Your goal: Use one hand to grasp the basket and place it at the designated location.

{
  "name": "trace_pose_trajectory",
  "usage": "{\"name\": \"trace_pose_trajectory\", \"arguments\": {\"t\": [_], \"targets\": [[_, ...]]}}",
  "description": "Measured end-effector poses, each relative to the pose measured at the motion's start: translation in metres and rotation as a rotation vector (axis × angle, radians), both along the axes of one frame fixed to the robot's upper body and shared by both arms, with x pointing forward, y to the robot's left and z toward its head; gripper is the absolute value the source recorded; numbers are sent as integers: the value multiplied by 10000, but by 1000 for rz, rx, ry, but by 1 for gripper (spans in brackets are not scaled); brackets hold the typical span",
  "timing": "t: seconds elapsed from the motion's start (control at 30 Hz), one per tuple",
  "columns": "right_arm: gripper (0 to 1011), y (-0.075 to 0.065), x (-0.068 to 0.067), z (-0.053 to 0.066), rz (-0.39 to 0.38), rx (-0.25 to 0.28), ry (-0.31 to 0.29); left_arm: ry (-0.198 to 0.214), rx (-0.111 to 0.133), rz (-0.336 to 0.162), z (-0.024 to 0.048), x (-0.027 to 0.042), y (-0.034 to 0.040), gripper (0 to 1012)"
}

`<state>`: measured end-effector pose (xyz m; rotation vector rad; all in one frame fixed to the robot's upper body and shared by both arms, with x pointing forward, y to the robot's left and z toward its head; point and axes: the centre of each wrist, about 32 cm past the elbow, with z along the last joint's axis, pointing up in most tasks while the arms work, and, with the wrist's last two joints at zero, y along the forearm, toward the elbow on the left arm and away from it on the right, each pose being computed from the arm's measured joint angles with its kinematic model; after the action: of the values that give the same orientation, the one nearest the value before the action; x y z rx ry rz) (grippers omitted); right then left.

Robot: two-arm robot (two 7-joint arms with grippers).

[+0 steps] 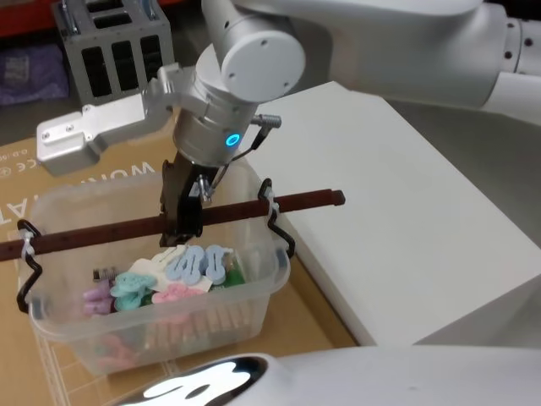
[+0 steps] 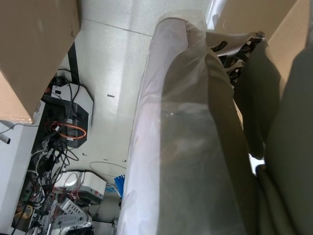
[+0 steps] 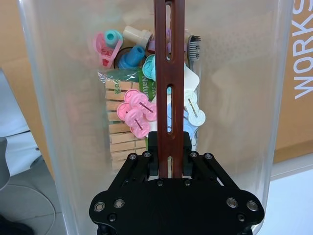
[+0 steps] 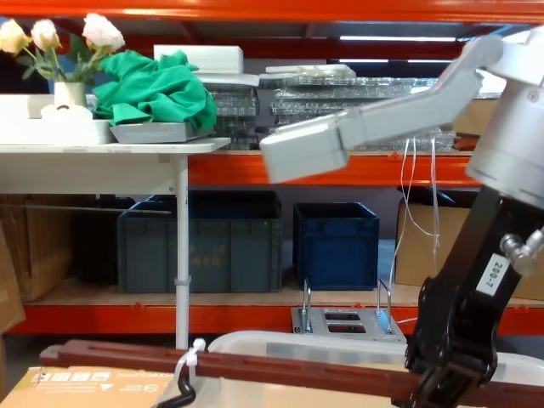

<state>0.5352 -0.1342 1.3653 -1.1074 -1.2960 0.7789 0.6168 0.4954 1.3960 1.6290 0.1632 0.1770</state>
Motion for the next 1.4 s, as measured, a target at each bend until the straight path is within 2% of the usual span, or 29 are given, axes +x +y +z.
{"name": "trace_pose_trajectory", "arguments": {"t": [0.27, 0.3, 0.5, 0.6, 0.63, 1.03, 1.4], "targets": [[235, -50, 16, 70, -13, 17, 7, 0, 0, 0, 0, 0, 0, 0], [234, -101, 41, 134, -37, 28, 9, 0, 0, 0, 0, 0, 0, 0], [235, -290, 113, 325, -125, 59, 9, 0, 0, 0, 0, 0, 1, 0], [235, -348, 128, 376, -149, 65, 8, 0, 0, 0, 0, 0, -1, 0], [235, -410, 138, 429, -171, 74, 7, 0, 0, 0, 0, 0, 1, 0], [235, -847, 157, 817, -342, 111, -18, 0, 0, 0, 0, 0, 1, 0], [234, -1154, 188, 998, -492, 120, -25, 0, 0, 0, 0, 0, 0, 0]]}}
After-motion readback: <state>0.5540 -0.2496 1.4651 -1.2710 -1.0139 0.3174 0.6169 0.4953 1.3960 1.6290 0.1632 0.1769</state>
